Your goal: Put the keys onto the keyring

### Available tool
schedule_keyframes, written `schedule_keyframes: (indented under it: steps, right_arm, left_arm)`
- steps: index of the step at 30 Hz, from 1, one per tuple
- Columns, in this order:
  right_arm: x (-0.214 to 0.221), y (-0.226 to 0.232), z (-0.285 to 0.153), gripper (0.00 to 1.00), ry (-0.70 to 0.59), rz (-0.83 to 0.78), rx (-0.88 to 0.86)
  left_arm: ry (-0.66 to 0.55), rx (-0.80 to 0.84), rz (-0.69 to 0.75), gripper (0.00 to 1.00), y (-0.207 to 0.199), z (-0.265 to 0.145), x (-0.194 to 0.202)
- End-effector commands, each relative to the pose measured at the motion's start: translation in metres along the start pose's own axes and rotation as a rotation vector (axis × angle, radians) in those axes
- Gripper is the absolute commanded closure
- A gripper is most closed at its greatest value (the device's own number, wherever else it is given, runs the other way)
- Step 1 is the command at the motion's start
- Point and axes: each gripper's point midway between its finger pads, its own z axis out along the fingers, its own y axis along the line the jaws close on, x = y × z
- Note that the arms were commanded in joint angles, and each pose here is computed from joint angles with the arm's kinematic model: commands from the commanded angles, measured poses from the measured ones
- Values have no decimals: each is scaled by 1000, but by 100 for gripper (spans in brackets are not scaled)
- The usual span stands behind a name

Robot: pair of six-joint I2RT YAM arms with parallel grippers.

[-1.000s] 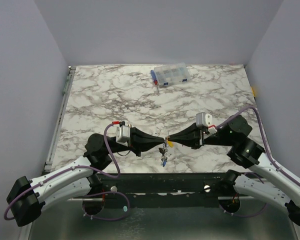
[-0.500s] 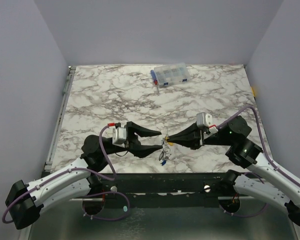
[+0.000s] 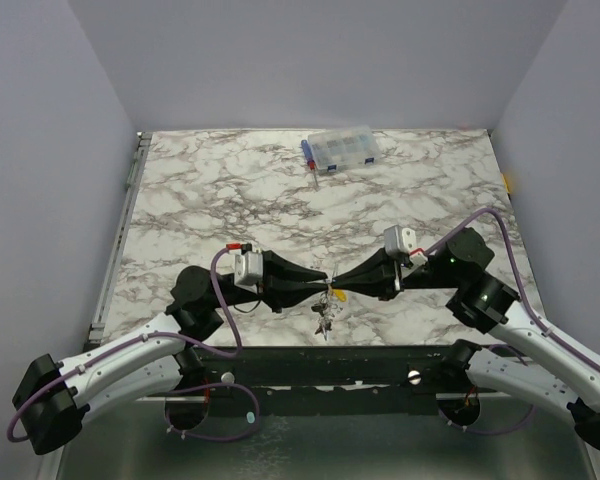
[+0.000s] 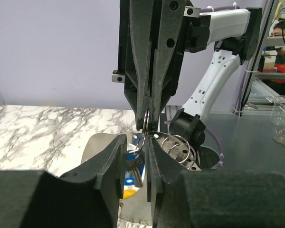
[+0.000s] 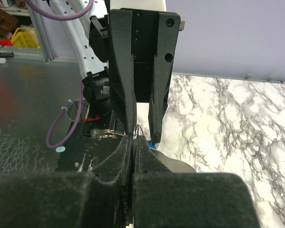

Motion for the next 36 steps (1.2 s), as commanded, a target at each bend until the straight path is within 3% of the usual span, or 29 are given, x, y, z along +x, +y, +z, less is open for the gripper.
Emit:
schedule_keyframes:
  steps: [1, 5, 17, 20, 23, 31, 33, 34, 36]
  right_arm:
    - [-19, 10, 2, 99, -50, -30, -68]
    - [-20, 12, 3, 99, -56, -28, -80]
    - [-12, 18, 7, 99, -40, 5, -139]
    - [-9, 18, 8, 100, -35, 13, -143]
    - [-5, 15, 9, 99, -26, 17, -131]
    - [7, 0, 4, 99, 28, -6, -25]
    - [10, -1, 1, 92, 45, -7, -5]
    - [10, -2, 0, 83, 55, -10, -1]
    - [13, -2, -2, 73, 84, -10, 3]
  left_arm:
    - [-11, 7, 8, 76, 1, 5, -8]
    - [-3, 12, 2, 80, 1, 6, -5]
    - [2, 32, 0, 78, -2, 7, -4]
    - [-3, 36, 1, 82, -3, 7, -6]
    - [-14, 31, 10, 100, -3, 5, -9]
    - [-48, -25, 16, 100, 4, 0, -20]
    - [-46, -29, 12, 100, 7, -1, -21]
    - [-45, -29, 8, 100, 7, -1, -21]
    - [-43, -32, 6, 100, 9, -1, -21]
